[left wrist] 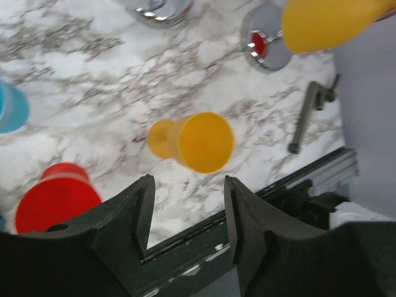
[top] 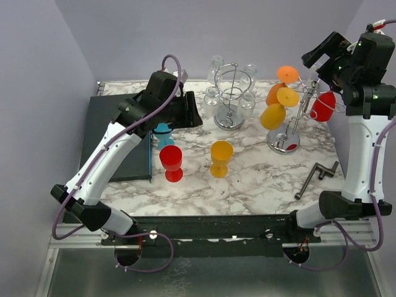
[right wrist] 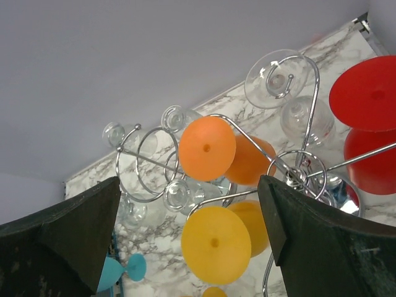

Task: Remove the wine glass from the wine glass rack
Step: Place the wine glass at the center of the board, then pick up the wine glass from the wine rack.

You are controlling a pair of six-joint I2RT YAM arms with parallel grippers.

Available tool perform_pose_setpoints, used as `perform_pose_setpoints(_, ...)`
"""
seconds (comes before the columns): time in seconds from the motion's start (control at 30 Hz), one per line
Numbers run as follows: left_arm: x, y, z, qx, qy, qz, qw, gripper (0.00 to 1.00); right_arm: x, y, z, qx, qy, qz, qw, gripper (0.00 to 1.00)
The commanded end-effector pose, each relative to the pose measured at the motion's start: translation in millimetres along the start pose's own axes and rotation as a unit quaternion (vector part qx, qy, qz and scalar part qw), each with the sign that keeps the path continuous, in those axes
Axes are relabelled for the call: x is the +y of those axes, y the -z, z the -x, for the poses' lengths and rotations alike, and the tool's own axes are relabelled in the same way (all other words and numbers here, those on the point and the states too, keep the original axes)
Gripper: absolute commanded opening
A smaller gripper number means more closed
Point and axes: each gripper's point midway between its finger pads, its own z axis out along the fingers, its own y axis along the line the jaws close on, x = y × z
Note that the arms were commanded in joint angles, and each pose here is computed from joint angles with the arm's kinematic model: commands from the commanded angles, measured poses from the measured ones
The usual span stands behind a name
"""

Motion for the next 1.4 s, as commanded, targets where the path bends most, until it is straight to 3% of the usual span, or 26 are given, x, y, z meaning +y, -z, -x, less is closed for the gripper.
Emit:
perform_pose_setpoints(0.0, -67, 2, 43, -0.065, 0.033, -0.155, 0.985, 0.54, 7, 37, -2, -0.002, -0.014, 0.026, 1.0, 1.0)
perform_pose_setpoints(0.23, -109, -10, 61, -0.077, 0.065, -0.262, 0.96, 0.55, -54, 70, -5, -0.038, 0.003, -0.111, 0.993, 1.0)
perform_pose_setpoints(0.43, -111, -19, 49, -0.058, 0.058, -0.283, 0.956, 0.55, -69, 62, 17, -0.057, -0.003, -0.154, 0.986, 1.0)
perform_pose_setpoints(0.83, -79, -13, -9, -0.032, 0.014, -0.269, 0.962, 0.58, -125, 5, 65, -0.022, -0.12, -0.097, 0.988, 0.96)
perform_pose_setpoints(0.97, -71, -9, -19, -0.034, 0.008, -0.263, 0.964, 0.58, -135, -6, 59, -0.006, -0.141, -0.099, 0.985, 0.91)
perform_pose_setpoints(1.1, -65, -8, -25, -0.034, 0.002, -0.259, 0.965, 0.58, -151, -16, 45, 0.004, -0.152, -0.121, 0.981, 0.78)
perform_pose_setpoints(1.37, -66, 0, -21, -0.047, -0.011, -0.259, 0.965, 0.58, -174, -39, 28, 0.03, -0.147, -0.141, 0.979, 0.69)
